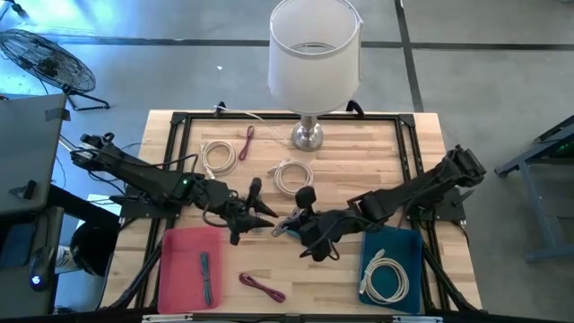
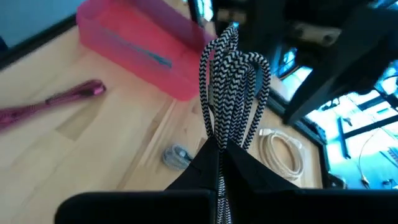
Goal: Pick & Place USB Port
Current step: Put the right white and black USB cable into the pink bin
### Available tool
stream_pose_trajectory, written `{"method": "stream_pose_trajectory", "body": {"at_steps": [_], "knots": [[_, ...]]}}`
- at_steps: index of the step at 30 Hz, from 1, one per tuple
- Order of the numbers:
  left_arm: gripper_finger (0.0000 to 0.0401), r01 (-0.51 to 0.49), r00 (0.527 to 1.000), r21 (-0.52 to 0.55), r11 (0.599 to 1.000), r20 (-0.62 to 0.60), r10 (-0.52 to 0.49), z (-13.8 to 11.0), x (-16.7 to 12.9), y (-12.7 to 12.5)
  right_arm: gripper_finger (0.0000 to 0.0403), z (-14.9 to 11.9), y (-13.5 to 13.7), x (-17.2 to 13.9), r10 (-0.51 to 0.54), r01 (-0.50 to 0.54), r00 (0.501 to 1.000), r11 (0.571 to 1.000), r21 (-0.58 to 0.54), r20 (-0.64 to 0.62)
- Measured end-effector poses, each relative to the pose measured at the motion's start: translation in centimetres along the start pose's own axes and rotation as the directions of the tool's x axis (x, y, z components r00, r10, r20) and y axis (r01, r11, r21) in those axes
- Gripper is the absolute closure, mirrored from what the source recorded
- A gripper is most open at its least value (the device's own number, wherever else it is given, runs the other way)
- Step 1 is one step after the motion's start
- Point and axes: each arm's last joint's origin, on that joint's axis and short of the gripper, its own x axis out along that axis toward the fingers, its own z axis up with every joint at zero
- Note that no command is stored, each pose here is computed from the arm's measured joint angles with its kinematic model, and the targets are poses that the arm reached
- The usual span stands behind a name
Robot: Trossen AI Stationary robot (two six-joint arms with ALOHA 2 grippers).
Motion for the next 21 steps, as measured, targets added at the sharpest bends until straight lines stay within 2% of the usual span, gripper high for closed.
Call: {"method": "stream_pose_trajectory", "body": {"at_steps": [6, 15, 21], "knots": [[0.0277, 0.005, 1.0, -0.002, 1.0, 0.016, -0.005, 0.1, 0.0, 0.0, 0.0402, -0.2, -0.3, 0.9, -0.016, 0.016, 1.0, 1.0, -0.022, 0.008], [0.0277, 0.103, 0.992, 0.002, 0.995, 0.077, -0.103, 0.2, 0.0, -0.3, 0.0402, -0.2, -0.8, 1.1, -0.02, 0.02, 0.999, 1.0, -0.011, 0.026], [0.0277, 0.11, 0.991, 0.003, 0.994, 0.082, -0.11, 0.3, 0.0, -0.3, 0.0402, -0.5, -1.5, 1.4, -0.01, 0.01, 1.0, 1.0, -0.001, 0.027]]}}
